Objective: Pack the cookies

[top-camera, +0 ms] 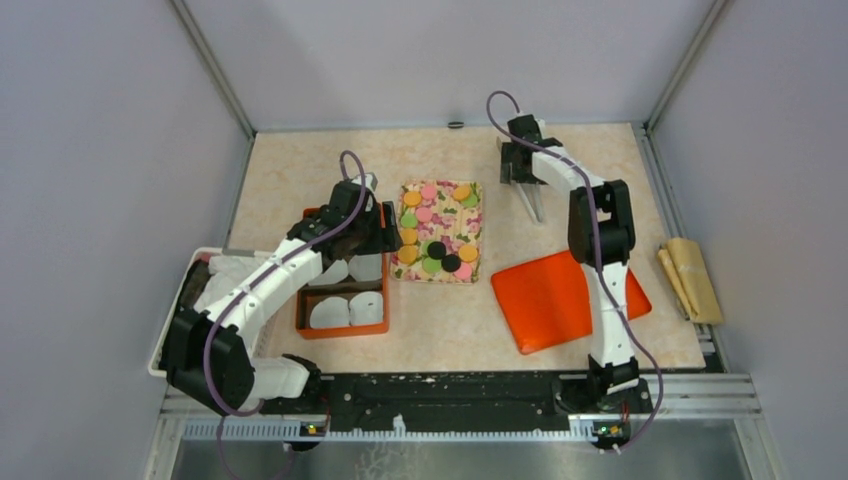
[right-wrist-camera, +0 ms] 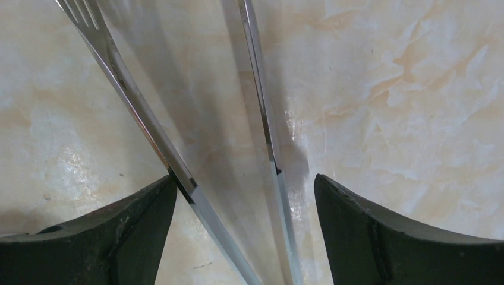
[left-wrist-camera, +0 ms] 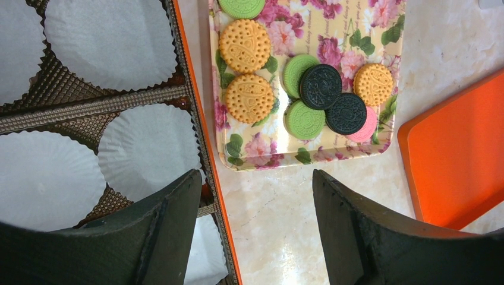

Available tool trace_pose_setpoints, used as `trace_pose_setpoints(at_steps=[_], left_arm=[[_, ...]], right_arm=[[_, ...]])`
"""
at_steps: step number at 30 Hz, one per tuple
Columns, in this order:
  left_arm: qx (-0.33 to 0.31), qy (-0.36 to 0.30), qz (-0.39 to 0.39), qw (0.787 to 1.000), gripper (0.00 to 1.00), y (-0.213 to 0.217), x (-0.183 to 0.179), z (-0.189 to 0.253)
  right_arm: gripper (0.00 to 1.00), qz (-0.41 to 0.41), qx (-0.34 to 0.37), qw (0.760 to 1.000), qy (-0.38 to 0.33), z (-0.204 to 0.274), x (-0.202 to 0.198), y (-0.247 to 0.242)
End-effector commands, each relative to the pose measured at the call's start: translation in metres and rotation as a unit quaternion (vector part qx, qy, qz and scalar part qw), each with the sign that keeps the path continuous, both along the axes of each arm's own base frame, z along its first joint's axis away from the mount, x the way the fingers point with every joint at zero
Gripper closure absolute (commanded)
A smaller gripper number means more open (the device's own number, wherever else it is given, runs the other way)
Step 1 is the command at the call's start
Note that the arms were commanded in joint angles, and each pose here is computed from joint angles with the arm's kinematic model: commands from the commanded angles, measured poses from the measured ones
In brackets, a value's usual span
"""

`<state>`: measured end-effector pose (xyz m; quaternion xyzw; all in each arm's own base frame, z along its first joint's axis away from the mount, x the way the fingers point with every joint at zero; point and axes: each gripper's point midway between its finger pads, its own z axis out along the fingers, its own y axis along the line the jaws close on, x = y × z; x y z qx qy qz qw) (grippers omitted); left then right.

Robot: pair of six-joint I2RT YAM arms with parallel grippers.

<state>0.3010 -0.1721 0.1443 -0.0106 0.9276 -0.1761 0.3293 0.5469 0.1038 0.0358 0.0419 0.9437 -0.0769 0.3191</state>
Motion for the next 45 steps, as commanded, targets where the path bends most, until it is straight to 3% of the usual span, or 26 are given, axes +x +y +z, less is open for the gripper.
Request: trace_pose_setpoints(at_steps=[1, 8, 18, 26, 33, 45], left_arm=[[-0.007, -0.015, 0.004, 1.0, 0.25, 0.0, 0.001, 0.01], [-0.018, -0.005, -0.001, 1.0, 0.26, -0.005, 0.0, 0.005], [-0.02, -0.008, 0.002, 1.0, 0.26, -0.005, 0.001, 0.008], [-0.022, -0.011, 0.0, 1.0, 0.26, -0.006, 0.003, 0.01], [-0.029, -0.016, -0.005, 0.999, 0.26, -0.009, 0.004, 0.016], [-0.023, -0.024, 0.004, 0.999, 0.26, -0.002, -0.001, 0.018]], right_arm=[[0.21, 0.012, 0.015, 0.999, 0.032, -0.014, -0.019, 0.002], [0.49, 0.027, 0.037, 0.999, 0.03, -0.008, -0.025, 0.009], [0.61, 0.043, 0.056, 0.997, -0.038, 0.05, -0.027, 0.012], [0.56, 0.057, 0.073, 0.993, -0.076, 0.111, -0.039, 0.013], [0.5, 0.062, 0.075, 0.993, -0.073, 0.128, -0.049, 0.012], [0.62, 0.11, 0.087, 0.983, -0.116, 0.162, -0.088, 0.039]])
